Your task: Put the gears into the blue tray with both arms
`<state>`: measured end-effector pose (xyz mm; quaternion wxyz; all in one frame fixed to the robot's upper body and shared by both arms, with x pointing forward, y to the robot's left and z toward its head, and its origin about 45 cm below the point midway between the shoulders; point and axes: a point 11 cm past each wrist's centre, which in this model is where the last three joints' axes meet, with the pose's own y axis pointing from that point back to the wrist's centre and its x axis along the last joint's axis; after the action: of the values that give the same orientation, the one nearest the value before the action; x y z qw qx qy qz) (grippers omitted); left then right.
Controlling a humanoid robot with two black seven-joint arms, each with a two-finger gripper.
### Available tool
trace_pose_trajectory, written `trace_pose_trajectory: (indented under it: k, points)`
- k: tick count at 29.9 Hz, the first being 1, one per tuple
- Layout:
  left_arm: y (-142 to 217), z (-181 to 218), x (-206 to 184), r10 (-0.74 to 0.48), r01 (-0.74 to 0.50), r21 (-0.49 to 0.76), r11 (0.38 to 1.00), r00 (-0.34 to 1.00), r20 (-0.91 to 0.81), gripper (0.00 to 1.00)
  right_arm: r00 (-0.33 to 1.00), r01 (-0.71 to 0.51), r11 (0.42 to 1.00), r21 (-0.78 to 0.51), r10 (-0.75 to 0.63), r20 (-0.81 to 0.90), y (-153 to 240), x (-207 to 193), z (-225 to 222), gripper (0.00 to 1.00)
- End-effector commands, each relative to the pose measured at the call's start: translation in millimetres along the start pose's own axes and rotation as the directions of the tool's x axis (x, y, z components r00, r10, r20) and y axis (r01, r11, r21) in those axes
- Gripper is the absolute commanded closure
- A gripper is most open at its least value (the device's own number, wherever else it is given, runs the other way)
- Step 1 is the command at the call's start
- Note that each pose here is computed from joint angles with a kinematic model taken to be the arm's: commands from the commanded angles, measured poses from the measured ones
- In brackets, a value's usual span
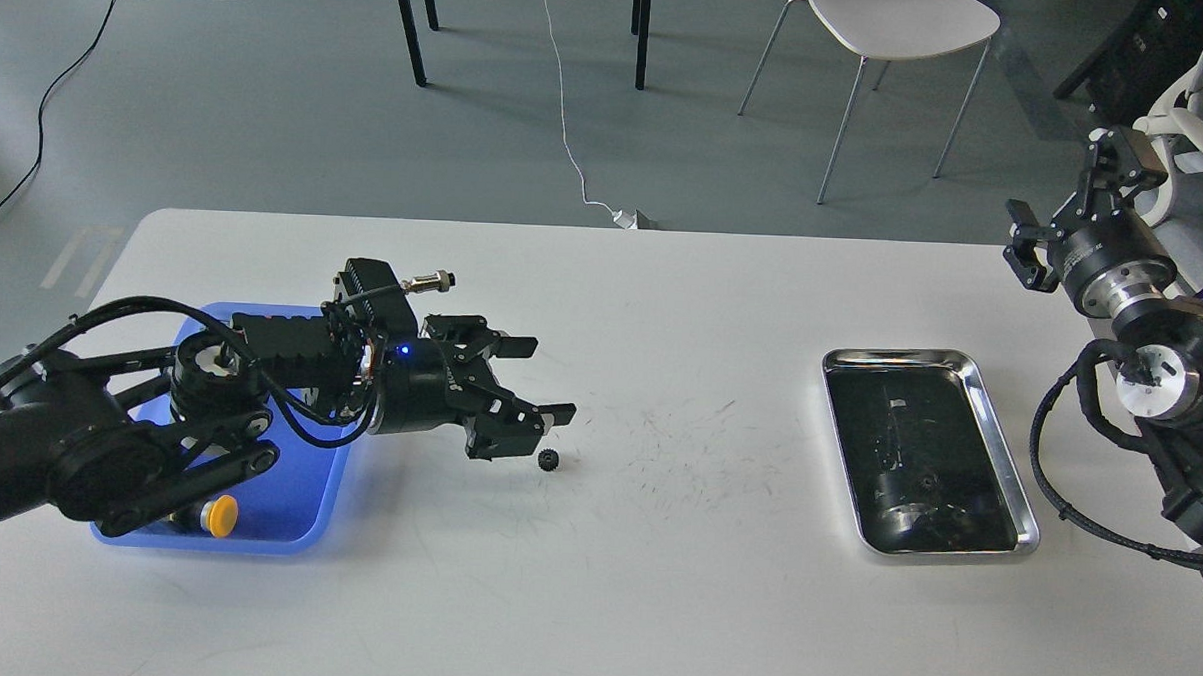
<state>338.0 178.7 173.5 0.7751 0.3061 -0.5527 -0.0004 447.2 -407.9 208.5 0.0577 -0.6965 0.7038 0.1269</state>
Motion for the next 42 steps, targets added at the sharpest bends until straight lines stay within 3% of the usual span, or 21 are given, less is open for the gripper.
trace_pose_trajectory:
  k: [1,23,42]
  points:
    - [-4.2,9.4,-10.4,-0.019,0.019,-0.047,0.999,1.000,0.011,0.08,0.998,-0.011,1.000,-0.006,0.011,0.056,4.1,0.0,12.1,0.02]
    - [-30.1,3.2,-59.4,-0.076,0.081,-0.035,0.996,0.990,0.121,0.11,0.986,0.004,1.000,0.031,-0.009,0.164,0.1,-13.7,7.4,0.02]
    - [-39.4,-0.8,-65.8,-0.071,0.077,-0.028,0.997,0.980,0.184,0.39,0.986,-0.003,0.999,0.035,-0.003,0.165,0.5,-11.0,5.7,0.02]
